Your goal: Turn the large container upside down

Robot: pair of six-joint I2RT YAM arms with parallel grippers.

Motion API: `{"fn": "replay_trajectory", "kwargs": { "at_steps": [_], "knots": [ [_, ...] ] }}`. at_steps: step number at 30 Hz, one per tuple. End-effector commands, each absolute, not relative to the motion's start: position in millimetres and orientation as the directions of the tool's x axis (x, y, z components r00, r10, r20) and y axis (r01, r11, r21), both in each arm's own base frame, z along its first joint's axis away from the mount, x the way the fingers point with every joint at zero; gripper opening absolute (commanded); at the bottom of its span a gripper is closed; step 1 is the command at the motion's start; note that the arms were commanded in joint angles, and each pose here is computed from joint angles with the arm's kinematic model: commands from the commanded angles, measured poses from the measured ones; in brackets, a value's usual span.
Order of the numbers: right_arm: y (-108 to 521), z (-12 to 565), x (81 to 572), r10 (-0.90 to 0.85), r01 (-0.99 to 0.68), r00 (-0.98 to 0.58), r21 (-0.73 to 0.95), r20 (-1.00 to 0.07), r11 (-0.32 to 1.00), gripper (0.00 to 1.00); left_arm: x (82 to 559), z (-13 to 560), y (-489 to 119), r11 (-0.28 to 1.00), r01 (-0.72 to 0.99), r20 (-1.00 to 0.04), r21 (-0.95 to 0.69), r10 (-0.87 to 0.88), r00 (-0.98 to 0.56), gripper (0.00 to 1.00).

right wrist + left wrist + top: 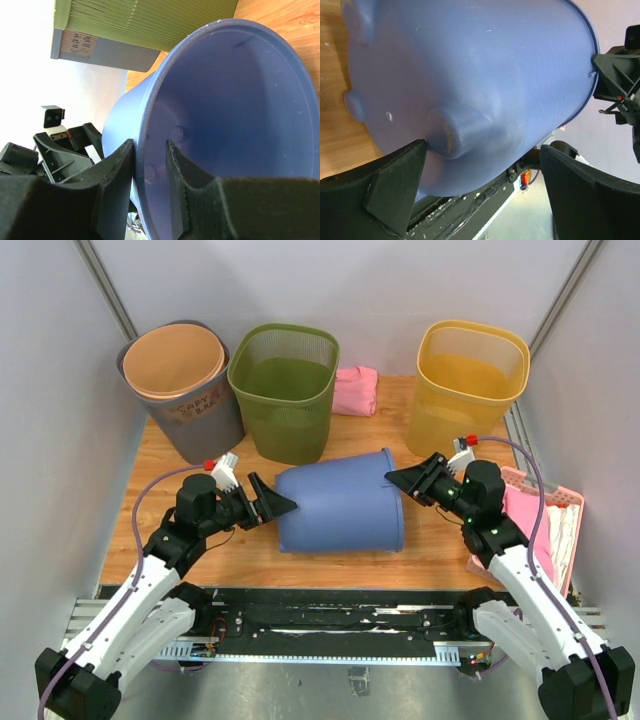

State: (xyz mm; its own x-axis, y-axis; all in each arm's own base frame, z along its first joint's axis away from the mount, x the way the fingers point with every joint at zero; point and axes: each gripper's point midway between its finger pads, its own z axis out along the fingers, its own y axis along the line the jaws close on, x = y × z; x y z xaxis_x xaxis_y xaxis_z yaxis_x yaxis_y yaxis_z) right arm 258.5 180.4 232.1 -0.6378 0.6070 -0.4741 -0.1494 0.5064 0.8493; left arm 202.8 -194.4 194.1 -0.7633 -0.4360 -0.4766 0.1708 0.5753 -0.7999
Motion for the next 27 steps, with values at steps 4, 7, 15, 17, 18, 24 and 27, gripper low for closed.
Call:
{"fn": "replay_trajectory", "kwargs": {
  "at_steps": [4,7,15,17,18,24,27],
  "knots": [
    [169.0,192.1,250.5,0.557,-0.059,-0.713,0.829,-0.425,0.557,0.32,212.9,210.3,-204.9,0.471,0.254,-0.49,-0.845,-0.491,-0.721,0.99],
    [168.8,185.6,248.2,0.54,-0.058,-0.732,0.828,-0.415,0.557,0.31,212.6,214.8,-209.7,0.432,0.296,-0.498,-0.852,-0.492,-0.715,0.99],
    [175.3,166.7,244.7,0.509,-0.027,-0.792,0.851,-0.339,0.524,0.31,212.2,270.4,-223.0,0.333,0.472,-0.578,-0.816,-0.469,-0.668,0.99],
    [175.7,165.4,245.5,0.504,-0.028,-0.796,0.853,-0.334,0.521,0.31,212.2,276.6,-225.6,0.326,0.485,-0.584,-0.812,-0.455,-0.672,0.99],
    [175.5,165.1,245.9,0.502,-0.029,-0.798,0.853,-0.334,0.522,0.31,215.4,274.4,-225.0,0.348,0.476,-0.59,-0.807,-0.45,-0.671,0.99],
    [173.2,164.4,247.5,0.505,-0.026,-0.795,0.852,-0.335,0.524,0.31,239.1,229.8,-209.7,0.524,0.283,-0.547,-0.803,-0.461,-0.699,0.99],
    [172.0,164.1,247.5,0.506,-0.027,-0.795,0.851,-0.336,0.524,0.31,242.6,222.6,-207.6,0.516,0.248,-0.519,-0.82,-0.488,-0.702,0.99]
  ]
}}
